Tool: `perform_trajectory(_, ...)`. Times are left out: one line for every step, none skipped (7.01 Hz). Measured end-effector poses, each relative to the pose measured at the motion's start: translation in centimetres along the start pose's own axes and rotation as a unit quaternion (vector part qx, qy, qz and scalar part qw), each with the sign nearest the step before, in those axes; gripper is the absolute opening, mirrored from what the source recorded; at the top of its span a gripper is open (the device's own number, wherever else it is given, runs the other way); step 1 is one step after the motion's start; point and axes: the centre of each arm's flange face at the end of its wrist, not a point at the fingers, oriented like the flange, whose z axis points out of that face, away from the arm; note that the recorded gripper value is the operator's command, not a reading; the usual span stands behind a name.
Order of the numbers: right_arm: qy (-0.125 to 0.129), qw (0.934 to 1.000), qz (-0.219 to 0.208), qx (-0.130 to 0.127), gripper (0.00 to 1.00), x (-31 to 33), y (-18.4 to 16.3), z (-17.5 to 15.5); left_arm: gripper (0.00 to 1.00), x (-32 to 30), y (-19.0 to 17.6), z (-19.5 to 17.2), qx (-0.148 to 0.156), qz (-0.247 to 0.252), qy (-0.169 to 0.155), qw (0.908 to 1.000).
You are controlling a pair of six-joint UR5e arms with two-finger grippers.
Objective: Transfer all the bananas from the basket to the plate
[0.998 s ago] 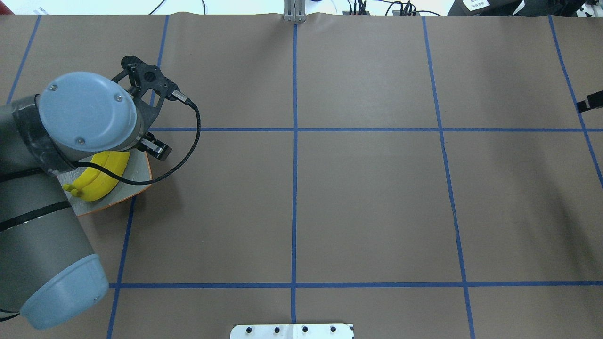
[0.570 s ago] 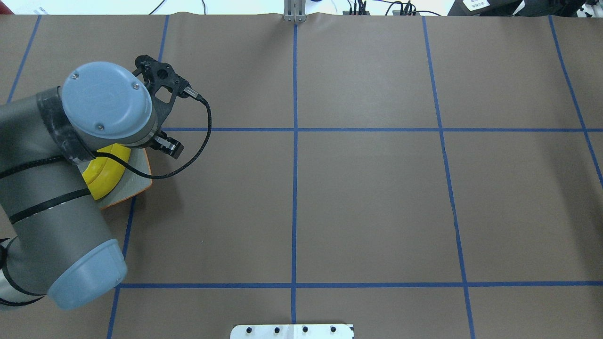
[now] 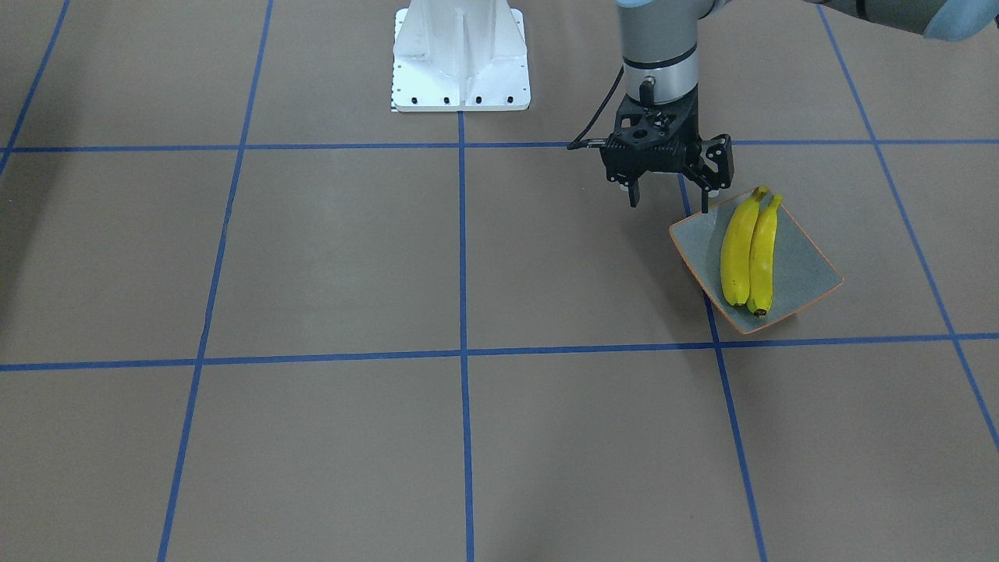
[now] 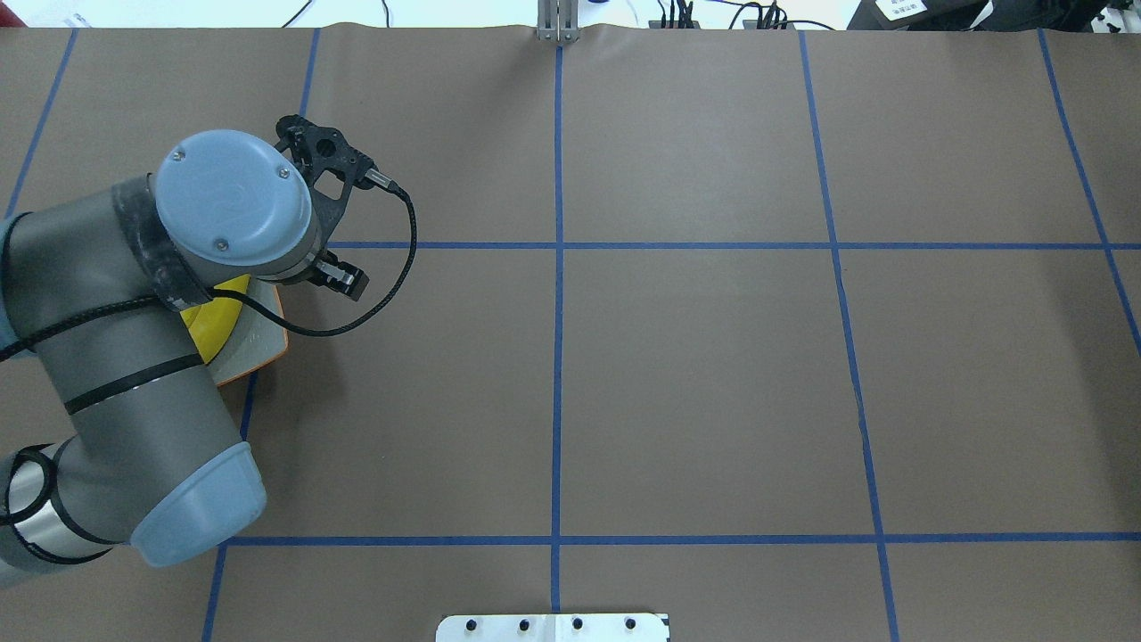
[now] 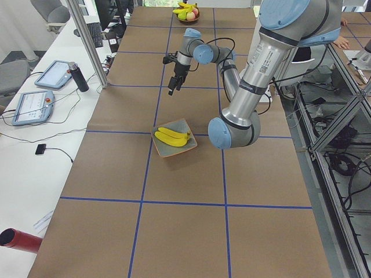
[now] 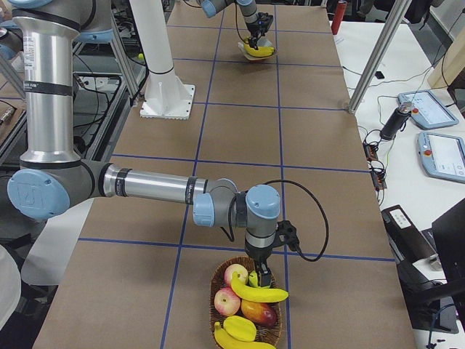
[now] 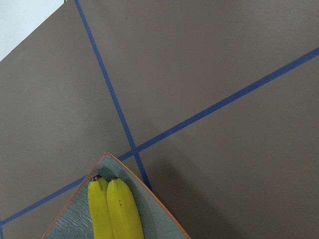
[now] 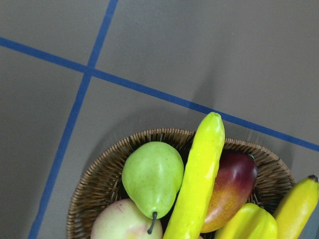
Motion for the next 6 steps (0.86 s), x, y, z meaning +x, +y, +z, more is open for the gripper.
perform_trajectory(0.001, 0.9999, -0.011, -0.013, 0.99, 0.0, 0.3, 0.9, 1.0, 0.2, -0.2, 0.7, 0.002, -0.003, 0.001, 1.0)
perform_trajectory(0.0, 0.9994, -0.026, -0.024, 0.98, -0.2, 0.3, 1.8, 1.0, 0.3, -0.3, 1.0, 0.002, -0.004, 0.002, 1.0)
perform_trajectory(-0.003, 0.9987, -0.038, -0.035, 0.97, -0.8, 0.2, 2.9, 1.0, 0.3, -0.3, 1.0, 0.003, -0.004, 0.003, 1.0)
perform_trajectory(-0.006, 0.9979, -0.046, -0.046, 0.94, -1.3, 0.1, 4.0, 1.0, 0.4, -0.3, 1.1, 0.003, -0.004, 0.003, 1.0)
perform_trajectory(-0.01, 0.9969, -0.054, -0.056, 0.94, -1.5, 0.1, 5.0, 1.0, 0.4, -0.3, 1.2, 0.003, -0.003, 0.003, 1.0)
perform_trajectory(-0.013, 0.9953, -0.069, -0.066, 0.89, -1.7, 0.2, 6.0, 1.0, 0.4, -0.4, 1.2, 0.003, -0.003, 0.003, 1.0)
